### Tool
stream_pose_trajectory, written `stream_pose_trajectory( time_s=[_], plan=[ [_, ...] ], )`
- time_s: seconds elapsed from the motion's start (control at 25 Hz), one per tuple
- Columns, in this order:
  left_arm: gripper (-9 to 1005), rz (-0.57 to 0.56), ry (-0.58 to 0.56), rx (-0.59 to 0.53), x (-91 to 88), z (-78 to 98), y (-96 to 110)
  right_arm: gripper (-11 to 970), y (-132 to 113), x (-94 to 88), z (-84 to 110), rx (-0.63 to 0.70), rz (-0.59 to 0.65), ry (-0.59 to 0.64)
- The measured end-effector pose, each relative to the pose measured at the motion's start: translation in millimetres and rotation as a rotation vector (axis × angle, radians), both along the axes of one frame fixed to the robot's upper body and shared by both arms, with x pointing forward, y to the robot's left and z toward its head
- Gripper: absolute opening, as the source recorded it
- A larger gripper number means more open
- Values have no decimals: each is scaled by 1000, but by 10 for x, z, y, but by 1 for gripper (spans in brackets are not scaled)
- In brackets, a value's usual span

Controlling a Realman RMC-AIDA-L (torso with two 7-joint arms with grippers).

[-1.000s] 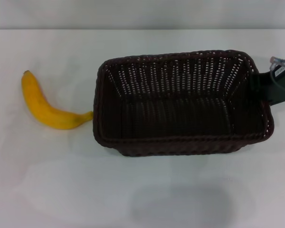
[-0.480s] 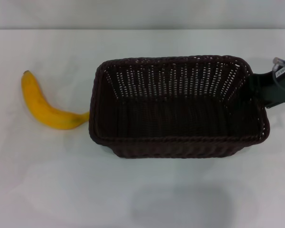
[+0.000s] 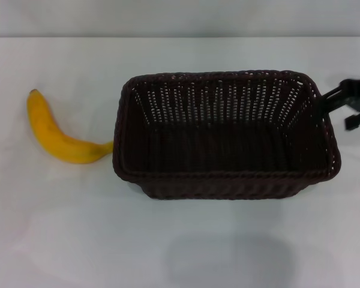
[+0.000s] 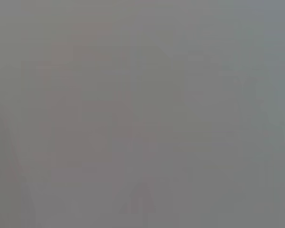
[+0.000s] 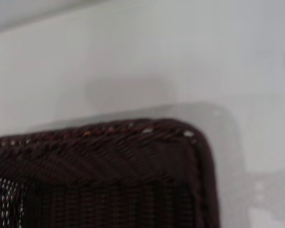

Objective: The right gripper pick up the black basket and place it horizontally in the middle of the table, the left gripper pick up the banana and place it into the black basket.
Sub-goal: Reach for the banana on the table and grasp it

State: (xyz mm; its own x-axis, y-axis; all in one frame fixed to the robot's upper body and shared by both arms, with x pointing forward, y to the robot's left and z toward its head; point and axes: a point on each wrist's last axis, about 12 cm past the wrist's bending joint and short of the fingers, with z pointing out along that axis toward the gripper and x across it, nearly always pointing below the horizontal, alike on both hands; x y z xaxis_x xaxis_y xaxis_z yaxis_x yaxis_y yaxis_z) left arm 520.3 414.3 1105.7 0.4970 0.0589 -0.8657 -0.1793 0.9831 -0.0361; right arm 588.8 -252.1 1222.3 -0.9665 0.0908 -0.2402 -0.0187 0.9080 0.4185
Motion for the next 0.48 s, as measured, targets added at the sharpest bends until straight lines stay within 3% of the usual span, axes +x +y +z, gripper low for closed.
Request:
stream_pose_trajectory(
  time_s=[0.24, 0.48],
  plan=[
    [777, -54, 97, -41, 61, -92, -29, 677, -344, -165, 118, -57, -31, -162],
    [773, -247, 260, -188, 110, -54, 95, 692, -662, -218, 51, -46, 40, -536]
  ],
)
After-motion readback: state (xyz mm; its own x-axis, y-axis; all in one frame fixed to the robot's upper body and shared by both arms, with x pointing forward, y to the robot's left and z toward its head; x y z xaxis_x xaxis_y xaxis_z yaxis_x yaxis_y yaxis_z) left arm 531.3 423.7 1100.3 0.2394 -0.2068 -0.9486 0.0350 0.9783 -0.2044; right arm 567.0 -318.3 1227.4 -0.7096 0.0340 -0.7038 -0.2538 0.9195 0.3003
